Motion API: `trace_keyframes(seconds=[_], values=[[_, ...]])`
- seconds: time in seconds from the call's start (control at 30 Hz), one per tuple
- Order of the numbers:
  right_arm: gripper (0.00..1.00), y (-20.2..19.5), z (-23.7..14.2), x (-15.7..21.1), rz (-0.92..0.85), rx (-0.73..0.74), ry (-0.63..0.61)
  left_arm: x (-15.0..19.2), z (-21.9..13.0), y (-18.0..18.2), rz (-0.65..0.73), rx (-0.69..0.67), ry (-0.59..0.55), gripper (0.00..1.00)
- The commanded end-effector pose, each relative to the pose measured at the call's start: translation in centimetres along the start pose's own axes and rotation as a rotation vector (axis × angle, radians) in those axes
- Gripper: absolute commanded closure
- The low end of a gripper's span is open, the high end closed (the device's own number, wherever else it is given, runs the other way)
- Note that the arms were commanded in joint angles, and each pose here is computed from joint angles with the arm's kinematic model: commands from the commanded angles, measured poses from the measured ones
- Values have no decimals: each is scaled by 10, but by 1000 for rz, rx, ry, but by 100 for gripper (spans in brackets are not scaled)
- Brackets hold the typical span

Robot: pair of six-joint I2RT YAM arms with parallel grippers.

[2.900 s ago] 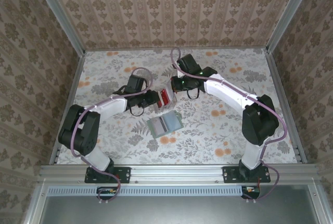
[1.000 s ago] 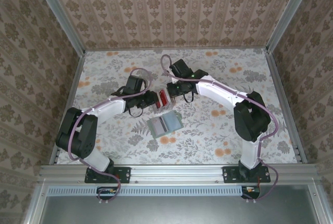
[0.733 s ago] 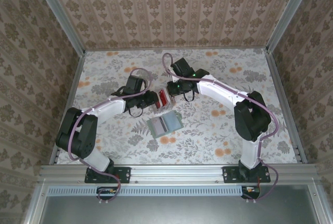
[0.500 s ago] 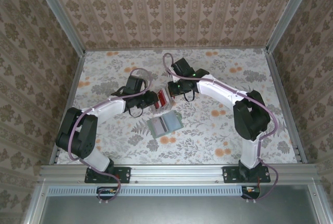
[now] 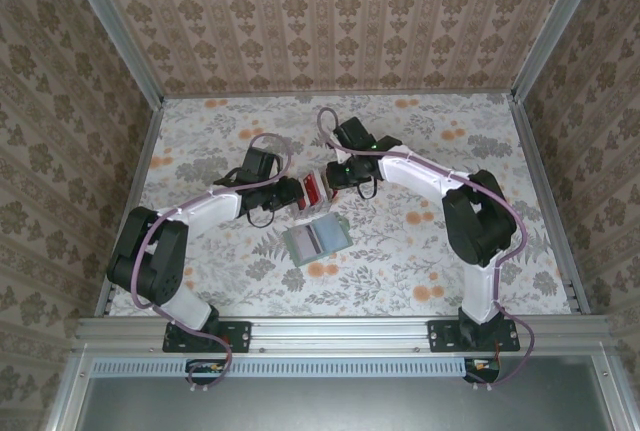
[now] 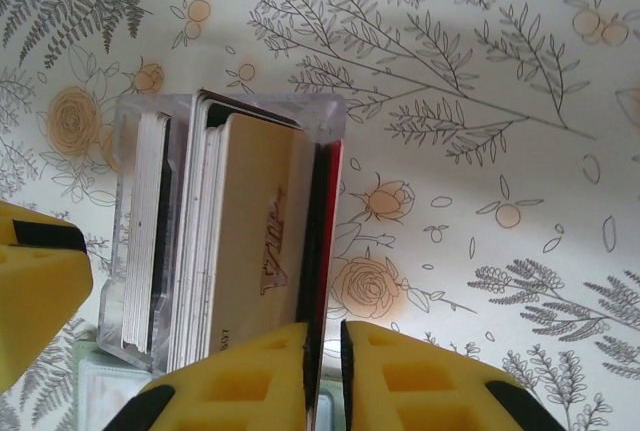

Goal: Put the credit cards into the card holder
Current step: Pick up the credit card from the storage box, then insert the credit card into the card slot.

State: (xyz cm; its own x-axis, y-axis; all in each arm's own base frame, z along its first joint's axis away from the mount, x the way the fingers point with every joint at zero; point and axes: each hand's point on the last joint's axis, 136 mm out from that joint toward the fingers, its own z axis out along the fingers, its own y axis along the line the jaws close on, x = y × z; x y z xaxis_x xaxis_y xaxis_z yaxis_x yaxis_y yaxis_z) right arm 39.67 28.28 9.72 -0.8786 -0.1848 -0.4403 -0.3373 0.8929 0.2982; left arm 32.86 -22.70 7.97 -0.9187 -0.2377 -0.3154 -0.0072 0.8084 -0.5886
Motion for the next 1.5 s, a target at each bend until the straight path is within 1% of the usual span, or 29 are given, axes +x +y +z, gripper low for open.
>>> trace_keyframes(seconds=[0.0, 0.13, 0.2, 0.37, 0.57, 0.67, 0.8, 0.9, 1.0, 1.03, 1.17, 1.33, 1.47], values=[[84, 3, 2, 1, 50, -77, 6, -1, -5, 1, 15, -9, -8, 70], [94, 2, 1, 1, 62, -92, 6, -1, -5, 2, 14, -11, -9, 70], [98, 3, 0, 0, 63, -94, -1, -1, -5, 0, 16, -9, -11, 70], [98, 11, -22, -11, 48, -111, -48, -2, -5, 0, 18, -11, -11, 70], [98, 6, -58, -20, 7, -40, -111, 1, -8, 2, 17, -12, -10, 70], [98, 7, -73, -20, -4, -32, -132, 3, -13, 3, 20, -18, -13, 70], [98, 17, -90, -9, -13, -97, -151, 12, -25, 8, 20, -21, -18, 70], [98, 34, -96, 8, -15, -217, -142, 26, -36, 18, 9, -43, -16, 70], [98, 53, -87, 35, -3, -354, -73, 43, -40, 31, -12, -59, 7, 70], [98, 60, -81, 47, -2, -396, -36, 52, -39, 35, -19, -64, 30, 69], [98, 71, -52, 85, 36, -480, 69, 77, -34, 45, -37, -73, 98, 70], [98, 70, -28, 112, 93, -511, 123, 91, -30, 51, -44, -94, 117, 71], [98, 64, -12, 121, 107, -493, 141, 97, -23, 52, -48, -106, 135, 71]])
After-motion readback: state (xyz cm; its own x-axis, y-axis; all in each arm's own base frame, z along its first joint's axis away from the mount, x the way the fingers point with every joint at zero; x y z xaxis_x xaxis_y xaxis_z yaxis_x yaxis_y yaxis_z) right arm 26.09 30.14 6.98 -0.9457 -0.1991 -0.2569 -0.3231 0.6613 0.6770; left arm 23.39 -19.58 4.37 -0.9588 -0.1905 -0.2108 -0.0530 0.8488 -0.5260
